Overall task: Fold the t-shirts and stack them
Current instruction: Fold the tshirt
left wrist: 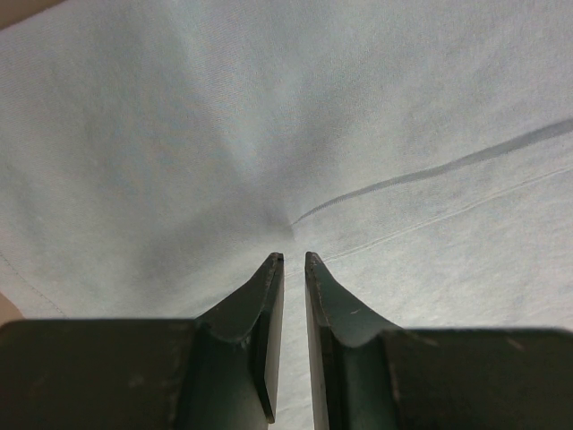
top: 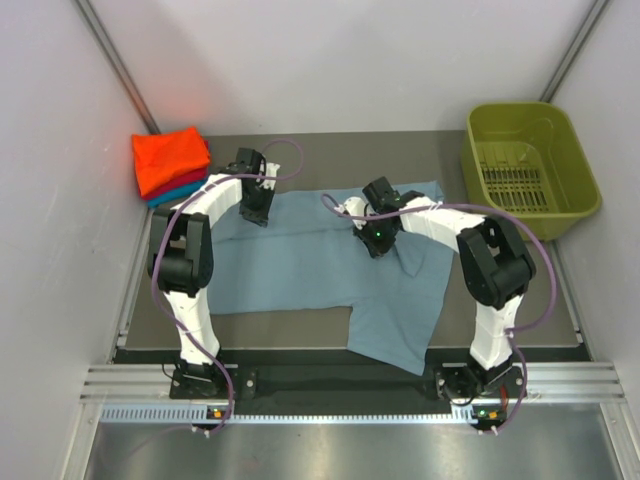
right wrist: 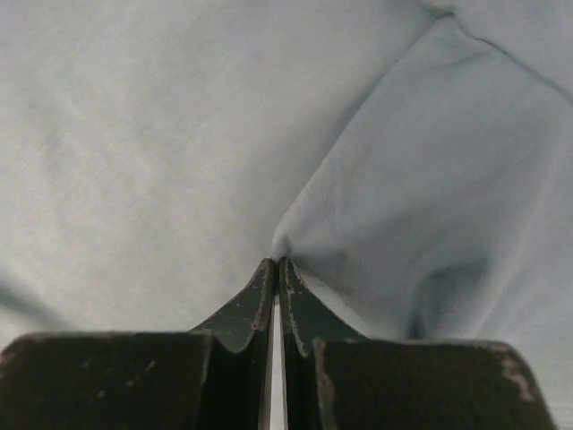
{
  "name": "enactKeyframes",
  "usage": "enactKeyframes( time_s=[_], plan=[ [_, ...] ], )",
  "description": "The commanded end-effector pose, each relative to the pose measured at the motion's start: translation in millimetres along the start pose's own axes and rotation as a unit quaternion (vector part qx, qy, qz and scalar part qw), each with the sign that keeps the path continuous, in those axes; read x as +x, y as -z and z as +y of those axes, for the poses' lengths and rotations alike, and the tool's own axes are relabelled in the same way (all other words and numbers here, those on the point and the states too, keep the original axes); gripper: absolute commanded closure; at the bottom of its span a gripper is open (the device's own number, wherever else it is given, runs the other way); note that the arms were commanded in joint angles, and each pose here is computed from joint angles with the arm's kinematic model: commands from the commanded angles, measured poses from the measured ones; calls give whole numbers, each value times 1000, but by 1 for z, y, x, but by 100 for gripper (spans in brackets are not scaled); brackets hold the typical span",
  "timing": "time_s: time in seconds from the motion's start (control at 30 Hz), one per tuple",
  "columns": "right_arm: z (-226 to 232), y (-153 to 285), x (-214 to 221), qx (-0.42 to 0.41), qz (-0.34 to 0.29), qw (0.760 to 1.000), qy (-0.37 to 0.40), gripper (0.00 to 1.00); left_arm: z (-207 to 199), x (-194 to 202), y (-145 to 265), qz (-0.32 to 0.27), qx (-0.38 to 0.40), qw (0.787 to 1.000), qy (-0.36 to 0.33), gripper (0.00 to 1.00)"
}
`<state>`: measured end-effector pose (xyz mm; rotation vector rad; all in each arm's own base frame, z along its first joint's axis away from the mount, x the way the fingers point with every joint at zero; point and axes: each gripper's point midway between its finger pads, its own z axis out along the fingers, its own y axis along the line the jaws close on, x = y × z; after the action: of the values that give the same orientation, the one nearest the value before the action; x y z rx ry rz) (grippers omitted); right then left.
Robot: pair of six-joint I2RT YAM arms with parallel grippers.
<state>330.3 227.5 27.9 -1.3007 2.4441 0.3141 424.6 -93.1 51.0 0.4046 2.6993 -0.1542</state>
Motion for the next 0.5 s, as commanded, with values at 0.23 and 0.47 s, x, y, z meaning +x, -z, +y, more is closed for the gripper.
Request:
enactKeyframes(
  time_s=[0.23, 0.47],
  plan=[
    [62, 73, -42, -205, -79, 974, 51, 100, -5, -15, 14, -33, 7, 999, 2, 79],
    [71, 62, -33, -278, -41, 959, 20, 100, -5, -16, 15, -32, 7, 999, 1, 79]
  ],
)
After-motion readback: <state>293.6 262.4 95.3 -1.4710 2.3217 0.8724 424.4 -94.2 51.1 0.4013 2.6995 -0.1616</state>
